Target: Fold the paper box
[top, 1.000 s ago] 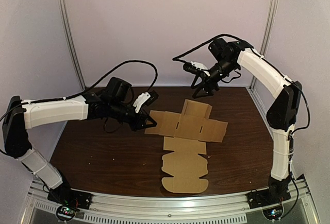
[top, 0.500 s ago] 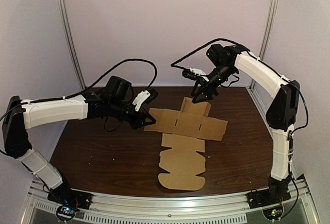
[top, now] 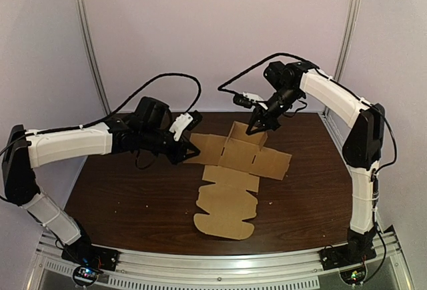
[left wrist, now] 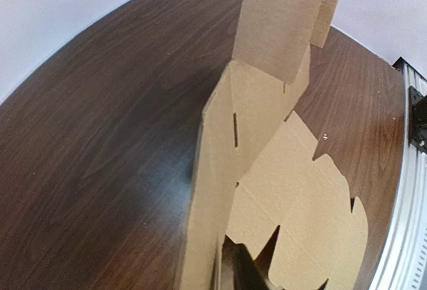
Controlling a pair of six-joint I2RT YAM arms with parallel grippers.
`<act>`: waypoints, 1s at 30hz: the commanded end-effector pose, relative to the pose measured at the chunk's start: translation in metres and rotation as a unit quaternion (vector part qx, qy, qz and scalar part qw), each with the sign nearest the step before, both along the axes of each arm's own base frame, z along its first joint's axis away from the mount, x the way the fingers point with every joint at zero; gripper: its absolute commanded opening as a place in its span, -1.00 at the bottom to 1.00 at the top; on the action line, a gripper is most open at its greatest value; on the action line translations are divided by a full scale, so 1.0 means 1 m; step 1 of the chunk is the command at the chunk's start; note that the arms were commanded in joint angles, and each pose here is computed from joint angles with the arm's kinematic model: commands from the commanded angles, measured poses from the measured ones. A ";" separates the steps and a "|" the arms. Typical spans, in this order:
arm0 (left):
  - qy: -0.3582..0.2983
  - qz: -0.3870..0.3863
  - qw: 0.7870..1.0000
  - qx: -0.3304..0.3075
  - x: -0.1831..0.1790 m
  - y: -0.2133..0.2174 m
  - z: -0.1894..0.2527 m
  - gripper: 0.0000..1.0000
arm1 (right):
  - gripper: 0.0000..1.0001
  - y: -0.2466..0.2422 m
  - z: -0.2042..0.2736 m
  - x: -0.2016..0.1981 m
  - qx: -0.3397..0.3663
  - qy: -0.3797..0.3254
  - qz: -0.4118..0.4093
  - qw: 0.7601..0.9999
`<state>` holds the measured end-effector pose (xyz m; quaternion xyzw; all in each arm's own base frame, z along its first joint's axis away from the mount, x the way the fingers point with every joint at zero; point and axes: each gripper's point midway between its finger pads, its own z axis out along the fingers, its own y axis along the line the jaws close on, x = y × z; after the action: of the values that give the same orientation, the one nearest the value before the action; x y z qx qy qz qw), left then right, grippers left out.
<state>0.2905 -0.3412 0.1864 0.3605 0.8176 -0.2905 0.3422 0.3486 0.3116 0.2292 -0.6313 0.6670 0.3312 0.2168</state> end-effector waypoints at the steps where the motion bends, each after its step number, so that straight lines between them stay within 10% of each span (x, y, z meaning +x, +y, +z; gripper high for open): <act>1: -0.074 0.077 0.994 -0.021 0.027 0.011 0.036 -0.38 | -1.00 -0.037 0.005 -0.060 -0.083 0.203 -0.033 0.975; 8: -0.090 0.143 0.982 -0.084 0.031 0.027 0.046 0.13 | -1.00 -0.039 0.037 -0.039 -0.010 0.215 -0.076 0.974; 30: 0.017 0.135 0.987 -0.079 0.057 -0.020 -0.016 0.03 | -1.00 -0.030 0.040 -0.026 0.023 0.275 -0.127 0.953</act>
<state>0.3451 -0.3480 0.1580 0.2091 0.8481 -0.2851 0.3946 0.3765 0.3010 0.2777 -0.4914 0.7181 0.4380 0.2258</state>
